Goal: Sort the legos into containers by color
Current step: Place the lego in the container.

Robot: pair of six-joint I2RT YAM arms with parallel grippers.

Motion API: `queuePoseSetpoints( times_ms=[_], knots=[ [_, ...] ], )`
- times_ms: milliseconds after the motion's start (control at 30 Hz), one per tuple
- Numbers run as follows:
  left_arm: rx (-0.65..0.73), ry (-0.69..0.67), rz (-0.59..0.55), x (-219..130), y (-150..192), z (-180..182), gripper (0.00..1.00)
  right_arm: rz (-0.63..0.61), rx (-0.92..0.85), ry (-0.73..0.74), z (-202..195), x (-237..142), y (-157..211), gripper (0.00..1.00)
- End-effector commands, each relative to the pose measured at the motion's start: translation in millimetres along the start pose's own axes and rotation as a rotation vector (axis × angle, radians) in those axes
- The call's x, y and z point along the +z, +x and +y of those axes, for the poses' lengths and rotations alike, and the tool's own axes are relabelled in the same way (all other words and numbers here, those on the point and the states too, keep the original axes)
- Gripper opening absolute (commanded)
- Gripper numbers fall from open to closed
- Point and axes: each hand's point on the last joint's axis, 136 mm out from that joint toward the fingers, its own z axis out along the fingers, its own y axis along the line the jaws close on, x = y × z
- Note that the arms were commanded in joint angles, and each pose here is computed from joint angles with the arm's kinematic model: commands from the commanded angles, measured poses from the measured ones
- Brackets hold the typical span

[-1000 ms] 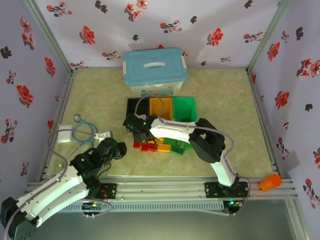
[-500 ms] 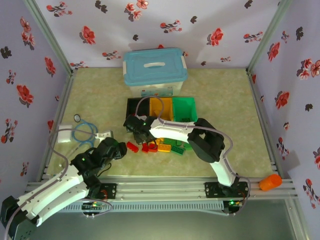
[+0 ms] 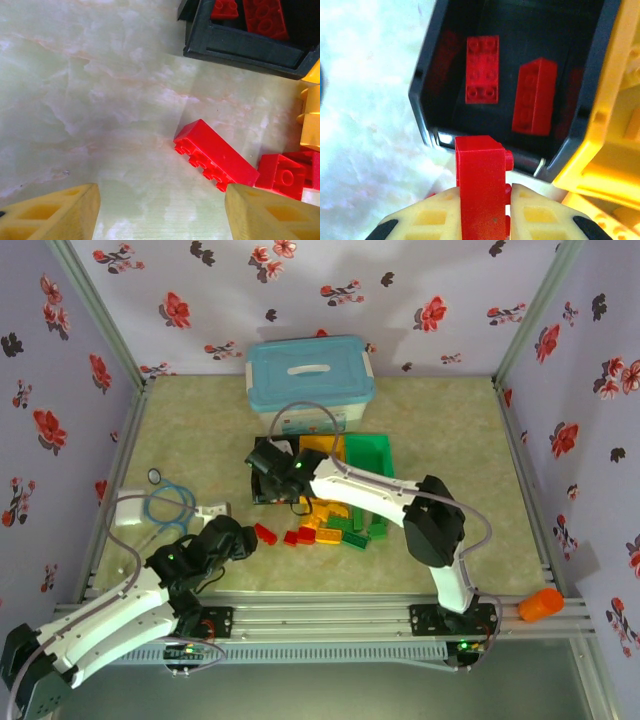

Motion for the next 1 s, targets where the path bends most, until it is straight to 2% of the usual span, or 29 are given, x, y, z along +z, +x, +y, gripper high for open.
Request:
queuePoseSetpoints(
  times_ms=[0,300,567,600,633,667,700,733,800,967],
  knots=[
    [-0.007,0.024,-0.016,-7.5,-6.7,-8.0,0.68,-0.020,-0.004,0.005,-8.9,-2.1,-27.3,0.15],
    [-0.018,0.040,0.019,-7.7,5.6,-15.1,0.71,0.007,0.003,0.020,-18.7,31.9,-61.8,0.15],
    [-0.024,0.060,0.046,-7.0,14.7,-25.4,0.72,0.018,0.002,0.035,-25.7,46.2,-69.3,0.21],
    [-0.023,0.065,0.049,-6.5,15.8,-27.1,0.72,0.020,0.000,0.037,-26.1,46.5,-69.1,0.23],
    [-0.026,0.068,0.051,-5.6,16.8,-28.6,0.72,0.021,-0.004,0.039,-26.4,46.3,-68.7,0.31],
    [-0.027,0.071,0.053,-4.7,17.9,-30.0,0.73,0.019,-0.006,0.037,-25.8,44.1,-69.1,0.43],
    [-0.026,0.071,0.056,-3.3,19.2,-31.0,0.73,0.015,-0.012,0.033,-24.2,41.2,-69.5,0.60],
    [-0.026,0.072,0.060,-1.9,20.3,-32.3,0.73,0.008,-0.018,0.035,-23.7,37.2,-70.0,0.71],
    [-0.024,0.073,0.068,0.7,21.9,-35.1,0.73,-0.013,-0.030,0.039,-22.0,27.4,-71.2,0.76],
    [-0.025,0.085,0.074,5.7,21.5,-43.9,0.74,-0.060,-0.037,0.016,-19.5,2.7,-68.0,0.76]
  ],
)
